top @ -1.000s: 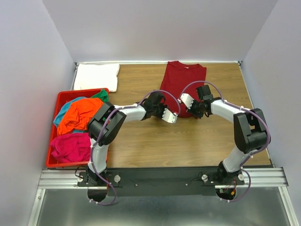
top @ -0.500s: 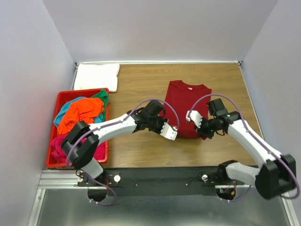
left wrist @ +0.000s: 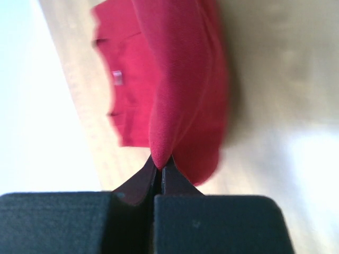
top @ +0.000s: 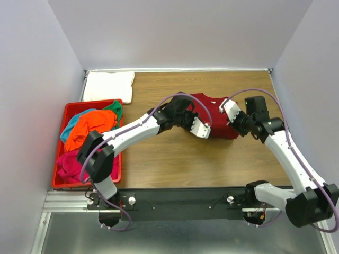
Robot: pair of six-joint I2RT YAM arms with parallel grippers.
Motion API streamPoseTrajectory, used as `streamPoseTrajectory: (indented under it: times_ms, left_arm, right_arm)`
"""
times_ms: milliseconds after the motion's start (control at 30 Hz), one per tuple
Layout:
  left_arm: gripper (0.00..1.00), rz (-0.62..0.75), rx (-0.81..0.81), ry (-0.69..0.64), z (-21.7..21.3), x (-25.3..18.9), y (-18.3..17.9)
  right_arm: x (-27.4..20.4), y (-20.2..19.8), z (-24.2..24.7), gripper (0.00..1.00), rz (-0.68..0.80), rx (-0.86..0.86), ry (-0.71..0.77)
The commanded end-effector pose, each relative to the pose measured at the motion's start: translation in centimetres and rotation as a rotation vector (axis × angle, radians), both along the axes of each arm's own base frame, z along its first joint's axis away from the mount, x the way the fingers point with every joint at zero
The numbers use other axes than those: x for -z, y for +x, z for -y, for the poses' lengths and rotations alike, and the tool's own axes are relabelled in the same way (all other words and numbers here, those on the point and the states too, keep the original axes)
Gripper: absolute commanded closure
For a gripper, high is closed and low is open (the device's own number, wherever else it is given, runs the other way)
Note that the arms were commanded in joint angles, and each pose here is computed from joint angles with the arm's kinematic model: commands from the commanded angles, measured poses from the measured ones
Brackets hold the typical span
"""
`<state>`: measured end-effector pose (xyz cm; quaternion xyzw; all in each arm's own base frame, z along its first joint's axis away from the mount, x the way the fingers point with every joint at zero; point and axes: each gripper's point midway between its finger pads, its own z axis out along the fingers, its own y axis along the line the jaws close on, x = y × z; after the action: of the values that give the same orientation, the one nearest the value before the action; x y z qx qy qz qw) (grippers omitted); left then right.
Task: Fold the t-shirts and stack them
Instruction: Fold the tshirt
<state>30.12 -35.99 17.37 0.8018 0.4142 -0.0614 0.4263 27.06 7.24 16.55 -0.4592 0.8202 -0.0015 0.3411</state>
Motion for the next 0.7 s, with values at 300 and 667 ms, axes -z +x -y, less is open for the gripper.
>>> streamPoseTrajectory:
  times_ms: [300,667]
  left_arm:
    - [1.0,0.155,-0.184,-0.048,3.1,1.3,14.4]
    - [1.0,0.23,-0.356,-0.136,1.7,0.8,19.6]
  right_arm:
    - [-0.5,11.3,5.7,0.99,0.15,0.23,-0.003]
    - [-0.2,17.8,5.6,0.99,0.162,0.253,0.024]
